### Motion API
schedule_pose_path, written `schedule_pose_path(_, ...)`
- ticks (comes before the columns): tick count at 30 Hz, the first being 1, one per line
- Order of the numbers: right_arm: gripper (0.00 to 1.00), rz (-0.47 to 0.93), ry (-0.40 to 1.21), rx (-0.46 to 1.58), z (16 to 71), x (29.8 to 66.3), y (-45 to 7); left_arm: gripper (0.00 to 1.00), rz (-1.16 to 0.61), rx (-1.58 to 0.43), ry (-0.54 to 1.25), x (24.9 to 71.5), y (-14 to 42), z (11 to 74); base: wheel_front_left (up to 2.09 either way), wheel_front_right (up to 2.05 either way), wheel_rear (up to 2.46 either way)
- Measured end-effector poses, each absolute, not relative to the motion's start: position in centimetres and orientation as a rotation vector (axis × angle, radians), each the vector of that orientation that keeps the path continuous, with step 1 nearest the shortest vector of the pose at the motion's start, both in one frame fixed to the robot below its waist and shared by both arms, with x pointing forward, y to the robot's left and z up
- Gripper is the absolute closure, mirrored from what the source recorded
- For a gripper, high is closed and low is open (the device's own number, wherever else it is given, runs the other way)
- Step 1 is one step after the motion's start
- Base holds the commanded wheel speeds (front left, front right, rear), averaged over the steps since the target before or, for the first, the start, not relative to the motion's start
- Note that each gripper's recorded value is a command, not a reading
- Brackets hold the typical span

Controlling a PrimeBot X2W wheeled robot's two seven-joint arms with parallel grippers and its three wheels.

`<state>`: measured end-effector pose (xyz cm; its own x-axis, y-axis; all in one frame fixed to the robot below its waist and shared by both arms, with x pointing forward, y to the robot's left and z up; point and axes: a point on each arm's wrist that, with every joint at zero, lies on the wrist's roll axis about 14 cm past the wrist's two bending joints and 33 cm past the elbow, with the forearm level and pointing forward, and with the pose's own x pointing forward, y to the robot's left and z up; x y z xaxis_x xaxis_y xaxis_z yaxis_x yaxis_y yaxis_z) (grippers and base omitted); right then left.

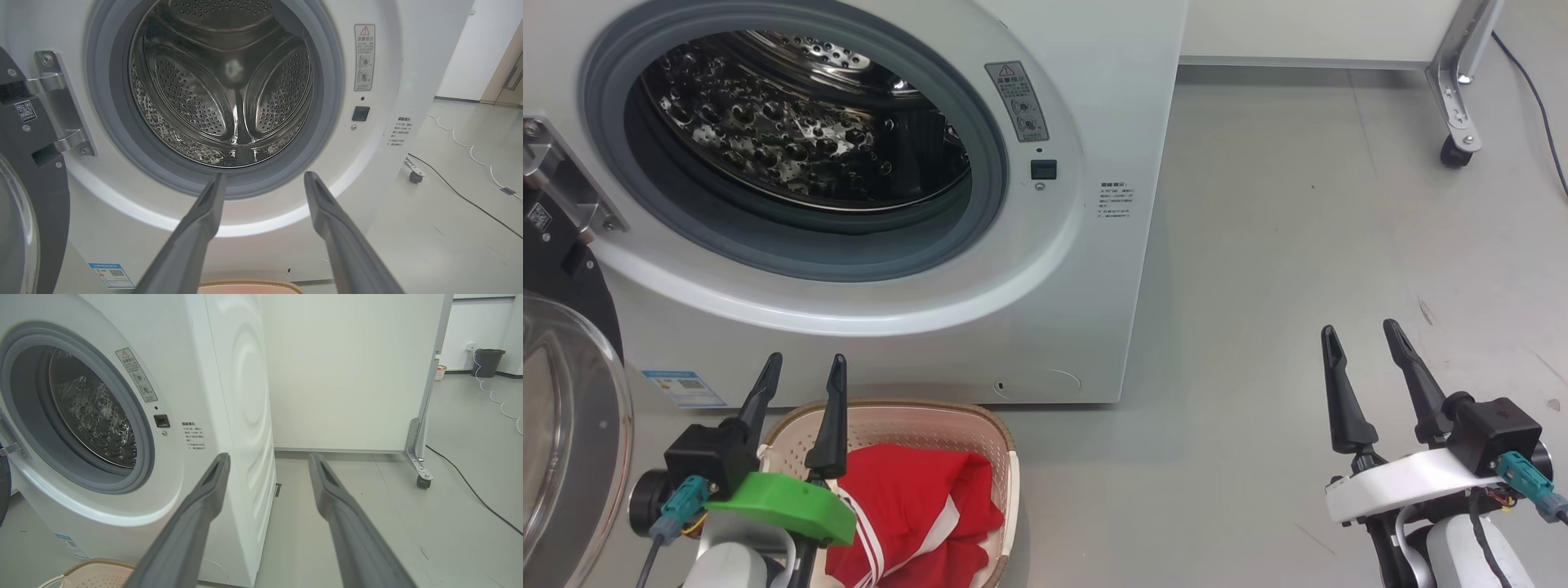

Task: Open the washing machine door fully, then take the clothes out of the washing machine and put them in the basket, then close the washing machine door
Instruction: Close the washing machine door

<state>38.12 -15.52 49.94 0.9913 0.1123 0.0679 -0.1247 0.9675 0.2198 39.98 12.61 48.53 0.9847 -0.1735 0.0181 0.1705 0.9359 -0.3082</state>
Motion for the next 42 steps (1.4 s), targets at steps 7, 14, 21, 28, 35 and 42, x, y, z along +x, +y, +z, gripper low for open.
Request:
schedule_pose_path(7,0.0,0.12,-0.065,0.225,50.3,38.0,-15.5,0.0,-0.18,-0.319,0.001,39.5,12.5,48.8,0.0,0.0,0.0)
schedule_pose_path(14,0.0,0.118,-0.063,0.225,50.2,37.8,-15.6,0.0,-0.184,-0.321,-0.011,39.3,12.4,49.1,0.0,0.0,0.0)
schedule_pose_path(21,0.0,0.114,-0.06,0.226,50.1,37.5,-15.7,0.0,-0.19,-0.323,-0.015,39.0,12.3,49.3,0.0,0.0,0.0)
schedule_pose_path(28,0.0,0.112,-0.062,0.226,50.2,37.4,-15.8,0.0,-0.196,-0.324,-0.019,38.9,12.1,49.4,0.0,0.0,0.0)
schedule_pose_path(35,0.0,0.109,-0.066,0.228,50.3,37.3,-15.8,0.0,-0.202,-0.325,-0.013,38.6,11.9,49.2,0.0,0.0,0.0)
schedule_pose_path(42,0.0,0.111,-0.068,0.229,50.4,37.3,-15.7,0.0,-0.208,-0.325,-0.019,38.5,11.7,49.5,0.0,0.0,0.0)
